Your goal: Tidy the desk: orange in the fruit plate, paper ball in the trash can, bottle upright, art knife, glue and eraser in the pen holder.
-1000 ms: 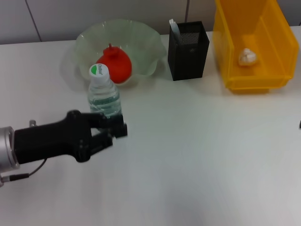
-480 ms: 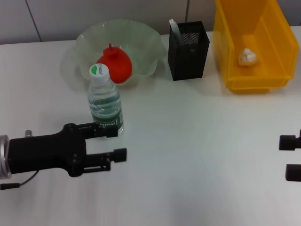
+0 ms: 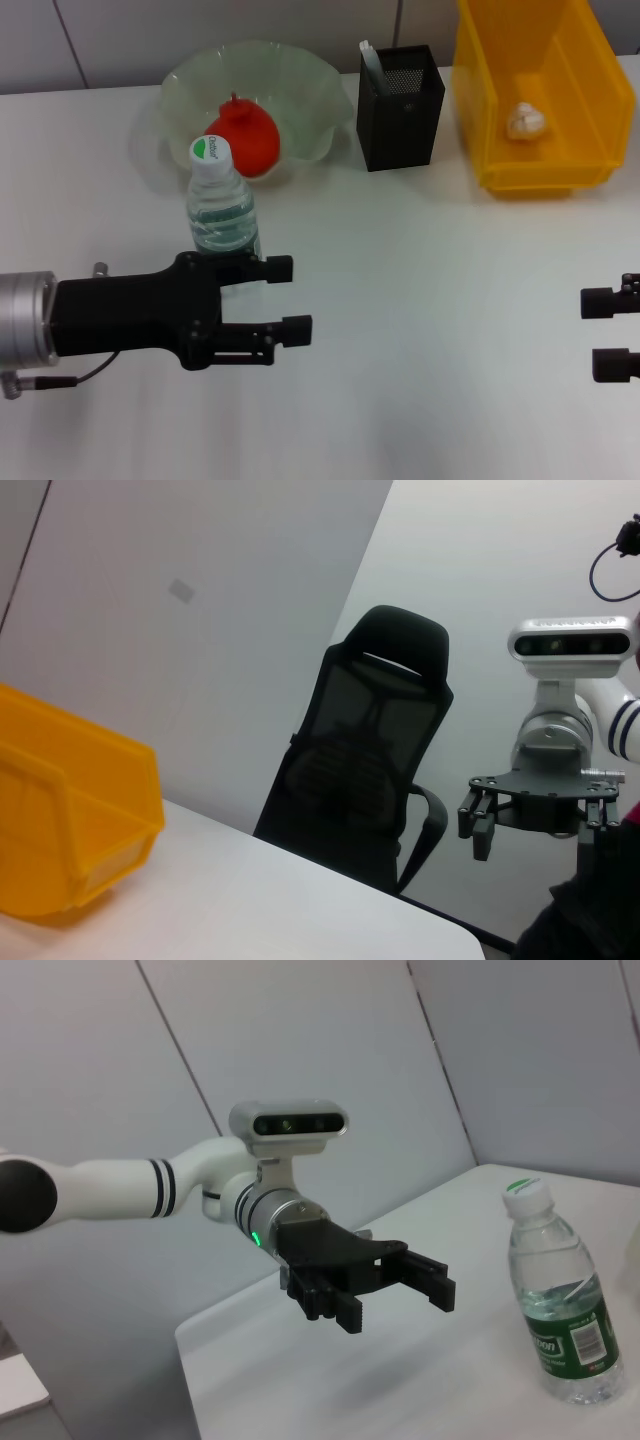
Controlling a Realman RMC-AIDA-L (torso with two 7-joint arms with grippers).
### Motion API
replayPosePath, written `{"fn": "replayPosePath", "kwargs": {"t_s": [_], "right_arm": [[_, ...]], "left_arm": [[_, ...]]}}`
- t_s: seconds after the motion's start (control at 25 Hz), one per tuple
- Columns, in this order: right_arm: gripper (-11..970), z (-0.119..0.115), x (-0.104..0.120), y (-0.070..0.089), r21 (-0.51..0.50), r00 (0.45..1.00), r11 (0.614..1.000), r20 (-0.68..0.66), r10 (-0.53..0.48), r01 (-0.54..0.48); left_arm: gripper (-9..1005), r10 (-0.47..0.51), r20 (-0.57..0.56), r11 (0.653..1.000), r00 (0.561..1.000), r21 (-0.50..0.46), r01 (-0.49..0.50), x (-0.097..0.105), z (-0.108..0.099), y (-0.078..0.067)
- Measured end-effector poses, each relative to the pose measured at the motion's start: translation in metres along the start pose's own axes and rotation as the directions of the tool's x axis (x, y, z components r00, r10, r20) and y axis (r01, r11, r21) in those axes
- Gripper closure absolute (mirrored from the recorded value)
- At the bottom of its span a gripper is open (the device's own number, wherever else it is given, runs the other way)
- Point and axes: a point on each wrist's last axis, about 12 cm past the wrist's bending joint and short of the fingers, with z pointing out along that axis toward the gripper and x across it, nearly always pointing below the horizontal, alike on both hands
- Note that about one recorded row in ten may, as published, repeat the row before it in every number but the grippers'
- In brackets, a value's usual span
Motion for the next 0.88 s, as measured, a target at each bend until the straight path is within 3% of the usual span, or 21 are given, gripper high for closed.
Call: {"fn": "replayPosePath", "kwargs": {"t_s": [0.48, 0.88], "right_arm": [[308, 0.015, -0.007, -0.006, -0.054, 0.998, 0.998, -0.043, -0.035, 0.033], [308, 0.037, -0.004, -0.025, -0.099, 0.997, 0.993, -0.034, -0.075, 0.071]], "left_arm": [[178, 0.048, -0.012, 0.998, 0.999, 0.046, -0.047, -0.003, 0.004, -0.003], [178, 0.073, -0.017, 0.996, 0.997, 0.045, -0.073, 0.0, 0.002, -0.003]]}}
